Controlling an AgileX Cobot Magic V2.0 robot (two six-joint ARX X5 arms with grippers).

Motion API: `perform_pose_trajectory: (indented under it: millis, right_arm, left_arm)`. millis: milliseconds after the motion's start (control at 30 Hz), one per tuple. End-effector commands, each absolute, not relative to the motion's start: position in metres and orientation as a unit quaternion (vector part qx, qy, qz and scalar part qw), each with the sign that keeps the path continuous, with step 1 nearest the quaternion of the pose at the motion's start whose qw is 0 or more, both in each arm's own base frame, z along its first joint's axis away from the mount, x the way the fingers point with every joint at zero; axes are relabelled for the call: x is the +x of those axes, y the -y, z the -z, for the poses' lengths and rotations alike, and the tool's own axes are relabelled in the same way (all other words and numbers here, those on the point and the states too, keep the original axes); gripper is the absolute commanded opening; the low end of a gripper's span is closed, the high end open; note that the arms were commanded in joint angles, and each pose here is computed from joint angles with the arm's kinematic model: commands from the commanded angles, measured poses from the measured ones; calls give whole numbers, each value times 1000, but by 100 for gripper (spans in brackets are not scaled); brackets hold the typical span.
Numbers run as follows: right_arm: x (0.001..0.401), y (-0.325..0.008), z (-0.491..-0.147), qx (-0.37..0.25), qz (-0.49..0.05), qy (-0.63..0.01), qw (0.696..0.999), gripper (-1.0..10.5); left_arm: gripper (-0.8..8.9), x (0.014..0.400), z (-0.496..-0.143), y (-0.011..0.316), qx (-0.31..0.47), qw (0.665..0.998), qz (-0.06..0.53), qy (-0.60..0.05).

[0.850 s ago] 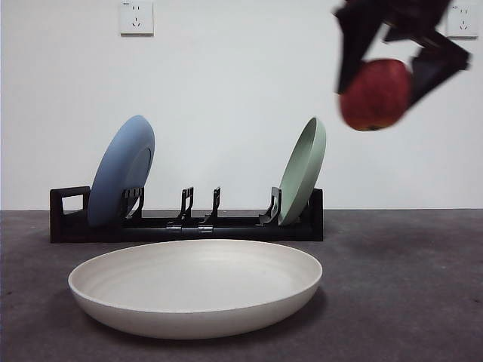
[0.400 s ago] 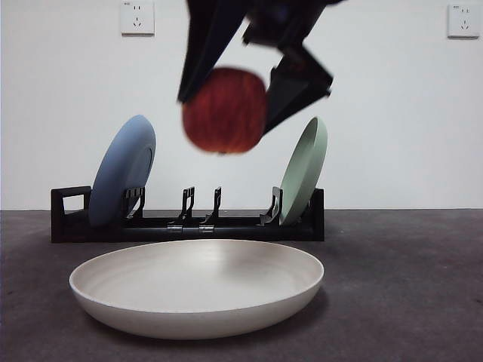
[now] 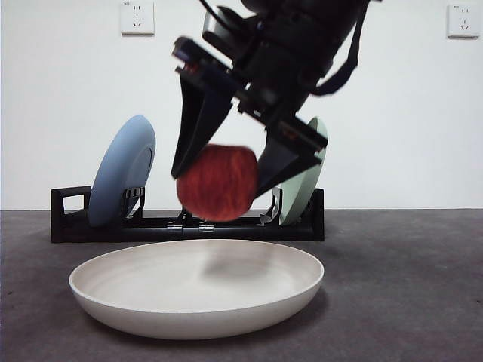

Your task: Take the yellow plate from the plate rack,put the plate on the table,take the apple from the table,put the apple in the plate

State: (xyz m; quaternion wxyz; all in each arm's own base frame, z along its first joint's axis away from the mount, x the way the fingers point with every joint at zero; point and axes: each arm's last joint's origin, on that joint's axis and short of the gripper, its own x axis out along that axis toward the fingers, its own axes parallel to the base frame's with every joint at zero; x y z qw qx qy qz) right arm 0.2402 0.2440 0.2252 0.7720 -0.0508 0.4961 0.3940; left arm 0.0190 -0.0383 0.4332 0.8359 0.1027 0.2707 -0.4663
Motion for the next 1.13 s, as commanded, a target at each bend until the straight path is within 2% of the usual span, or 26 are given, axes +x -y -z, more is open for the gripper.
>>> perform_pose_trajectory:
  millis: [33,533,567,600,733,800,967,1133]
  right_arm:
    - [240,-245,-210,-39,-382,-513,767,-1]
    - [248,-257,-158,-48,-359,-573,735,4]
    - [248,-257,-158,-46,-357,-574,735,23]
    - [248,-257,-158,-46,-357,-574,736,98]
    - [247,-259,-161,-44,-363,-570,736,518]
    - [247,-260,-164,-43,-365,-570,735,610]
    - [246,-258,-182,-45,-368,-569,734,608]
    - [237,-249,-216,-38,-375,-556,741,608]
  left_arm:
    - [-4,20,-429,40,102,835,464,-278]
    - [-4,16,-429,34,92,831,475,-274]
    - [-4,16,-429,33,91,831,475,-273]
    - [-4,16,-429,32,91,831,476,-273]
    - [-4,15,-429,31,90,832,476,-271]
    - [-4,15,-429,31,90,832,476,-271]
    - [-4,15,-429,31,91,832,476,-270]
    - [-4,15,-429,31,92,832,477,-270]
